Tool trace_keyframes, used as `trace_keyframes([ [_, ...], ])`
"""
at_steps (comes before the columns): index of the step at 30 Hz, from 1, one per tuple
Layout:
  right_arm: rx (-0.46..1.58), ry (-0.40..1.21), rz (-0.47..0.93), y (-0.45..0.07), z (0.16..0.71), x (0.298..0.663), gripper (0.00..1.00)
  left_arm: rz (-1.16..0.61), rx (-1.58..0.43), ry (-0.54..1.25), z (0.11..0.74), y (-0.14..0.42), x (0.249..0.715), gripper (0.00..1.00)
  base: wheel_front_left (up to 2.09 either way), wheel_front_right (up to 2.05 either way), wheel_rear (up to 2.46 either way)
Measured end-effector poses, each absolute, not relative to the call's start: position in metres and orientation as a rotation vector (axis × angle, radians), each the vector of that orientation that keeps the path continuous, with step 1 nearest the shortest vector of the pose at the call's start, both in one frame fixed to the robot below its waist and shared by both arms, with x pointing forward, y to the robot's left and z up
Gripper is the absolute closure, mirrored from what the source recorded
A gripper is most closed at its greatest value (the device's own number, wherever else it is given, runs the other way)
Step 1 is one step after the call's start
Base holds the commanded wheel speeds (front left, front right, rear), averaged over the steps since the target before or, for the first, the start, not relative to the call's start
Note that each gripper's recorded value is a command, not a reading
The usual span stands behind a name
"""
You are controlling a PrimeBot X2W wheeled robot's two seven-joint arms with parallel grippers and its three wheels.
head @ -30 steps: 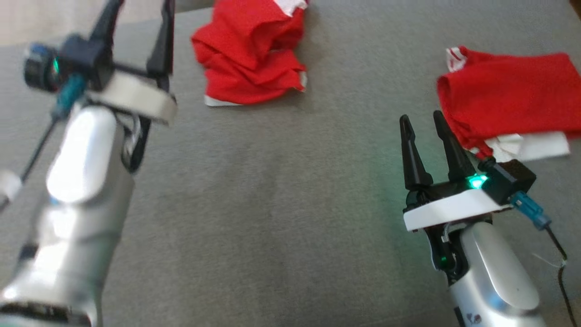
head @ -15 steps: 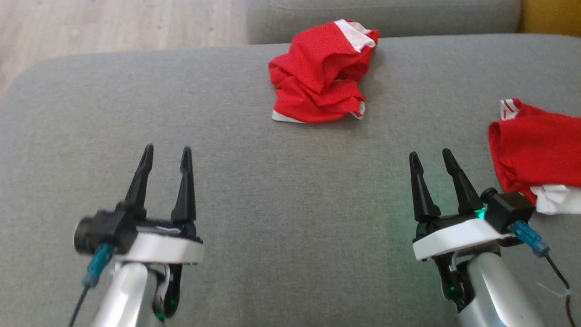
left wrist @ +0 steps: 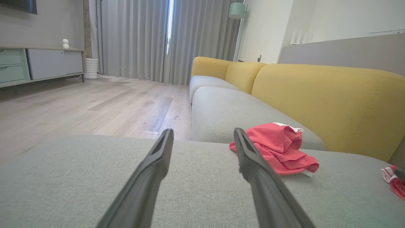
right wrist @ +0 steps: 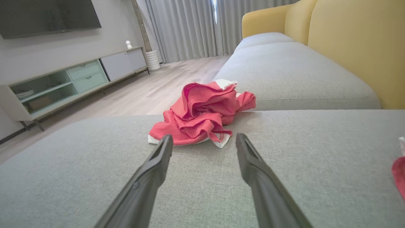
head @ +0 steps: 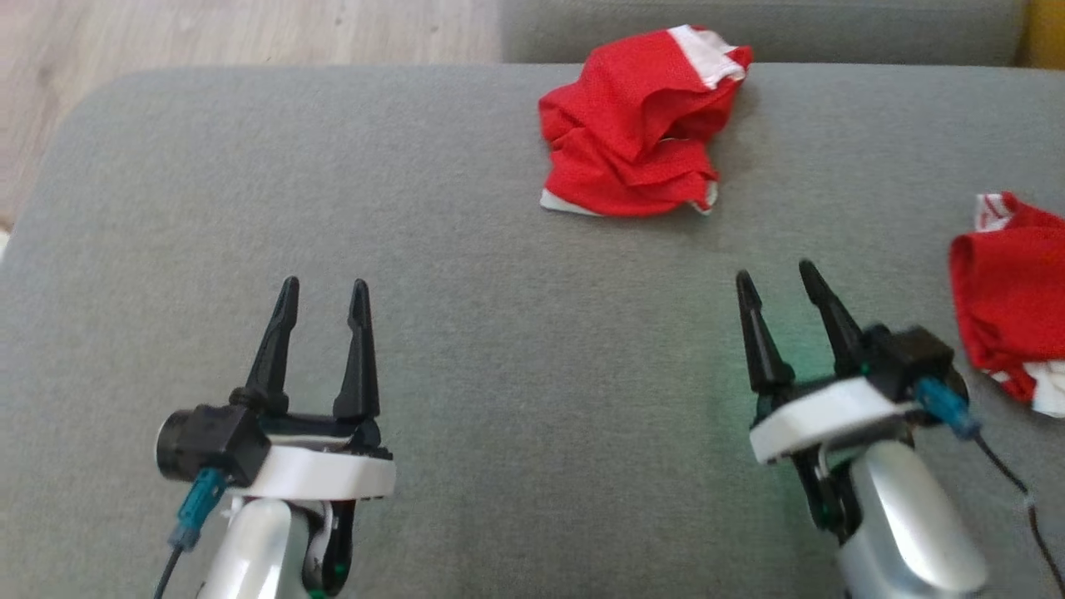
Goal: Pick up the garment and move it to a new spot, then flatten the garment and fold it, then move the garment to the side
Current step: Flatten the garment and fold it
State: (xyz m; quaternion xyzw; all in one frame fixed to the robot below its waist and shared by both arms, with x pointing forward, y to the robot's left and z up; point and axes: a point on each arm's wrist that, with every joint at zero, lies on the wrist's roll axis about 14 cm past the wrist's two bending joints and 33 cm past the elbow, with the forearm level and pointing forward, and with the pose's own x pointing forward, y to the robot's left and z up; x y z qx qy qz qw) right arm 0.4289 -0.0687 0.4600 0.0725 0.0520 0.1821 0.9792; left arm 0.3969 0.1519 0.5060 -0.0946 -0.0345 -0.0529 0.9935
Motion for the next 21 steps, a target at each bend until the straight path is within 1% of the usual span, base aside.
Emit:
trace_keyframes([
  [5,0.088,0.161,0.434,-0.045,0.455,0.460,0.00,-0.072,-0.181,-0.053,0.500,0.163,0.400,0.00,0.00,0.00,0.00],
  [6,0.088,0.161,0.434,-0.045,0.455,0.460,0.00,-0.072,-0.181,-0.053,0.500,0.163,0.400,0.00,0.00,0.00,0.00],
  [9,0.036,0.300,0.431,-0.047,0.423,0.496,0.00,-0.042,-0.191,-0.019,0.489,0.173,0.398,0.00,0.00,0.00,0.00],
  [13,0.009,0.367,0.427,-0.048,0.404,0.513,0.00,-0.017,-0.204,-0.005,0.485,0.178,0.397,0.00,0.00,0.00,0.00],
  [18,-0.029,0.438,0.458,-0.036,0.382,0.525,0.00,0.015,-0.208,0.010,0.481,0.186,0.397,0.00,0.00,0.00,0.00],
  [19,-0.037,0.449,0.463,-0.035,0.378,0.527,0.15,0.022,-0.205,0.011,0.480,0.188,0.397,0.00,0.00,0.00,0.00],
  [20,-0.040,0.460,0.466,-0.033,0.375,0.528,0.80,0.031,-0.206,0.013,0.479,0.190,0.397,0.00,0.00,0.00,0.00],
  [21,-0.044,0.463,0.474,-0.030,0.374,0.529,1.00,0.039,-0.207,0.016,0.479,0.192,0.397,0.00,0.00,0.00,0.00],
])
